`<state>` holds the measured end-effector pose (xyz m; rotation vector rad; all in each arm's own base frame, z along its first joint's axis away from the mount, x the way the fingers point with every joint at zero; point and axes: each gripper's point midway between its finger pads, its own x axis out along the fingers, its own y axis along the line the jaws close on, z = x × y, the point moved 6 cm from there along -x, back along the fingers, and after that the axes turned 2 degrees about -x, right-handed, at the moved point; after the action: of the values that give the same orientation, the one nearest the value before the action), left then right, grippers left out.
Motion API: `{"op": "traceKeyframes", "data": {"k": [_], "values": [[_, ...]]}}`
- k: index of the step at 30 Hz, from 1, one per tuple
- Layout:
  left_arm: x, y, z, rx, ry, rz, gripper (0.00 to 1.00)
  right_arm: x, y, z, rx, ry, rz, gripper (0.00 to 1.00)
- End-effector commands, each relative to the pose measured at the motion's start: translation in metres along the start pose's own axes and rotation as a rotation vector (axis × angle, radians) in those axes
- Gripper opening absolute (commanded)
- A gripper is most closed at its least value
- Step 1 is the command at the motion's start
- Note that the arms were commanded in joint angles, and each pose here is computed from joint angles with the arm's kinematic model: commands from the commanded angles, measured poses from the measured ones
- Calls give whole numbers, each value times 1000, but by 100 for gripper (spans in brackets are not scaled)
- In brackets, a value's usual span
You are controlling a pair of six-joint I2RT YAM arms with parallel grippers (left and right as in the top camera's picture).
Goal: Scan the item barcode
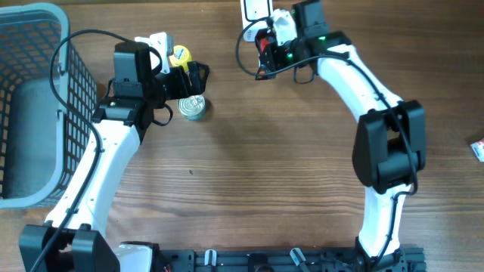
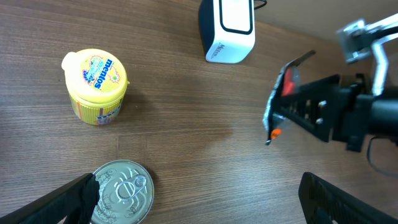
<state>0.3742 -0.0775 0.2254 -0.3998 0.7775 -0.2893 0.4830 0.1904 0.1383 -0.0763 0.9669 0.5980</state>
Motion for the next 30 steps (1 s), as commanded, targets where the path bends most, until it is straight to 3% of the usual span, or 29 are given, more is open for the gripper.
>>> {"op": "traceKeyframes", "data": {"k": [1,4,11,18,27,30], "values": [[-8,-3,4,6,-26,-1,100,1,-6,3,-4,9,-202,18],[-8,-2,4,6,-27,3,100,0,-5,5,37,4,-266,20],[-8,-2,4,6,-27,3,100,-21,11,21,126,20,-242,18],[-8,-2,4,5,-25,3,100,-45,17,47,184,-37,-233,23],[-7,-1,1,-1,-7,9,100,-51,11,22,364,87,-226,22],[-7,-1,1,-1,-7,9,100,-52,11,22,349,93,-190,25]]}}
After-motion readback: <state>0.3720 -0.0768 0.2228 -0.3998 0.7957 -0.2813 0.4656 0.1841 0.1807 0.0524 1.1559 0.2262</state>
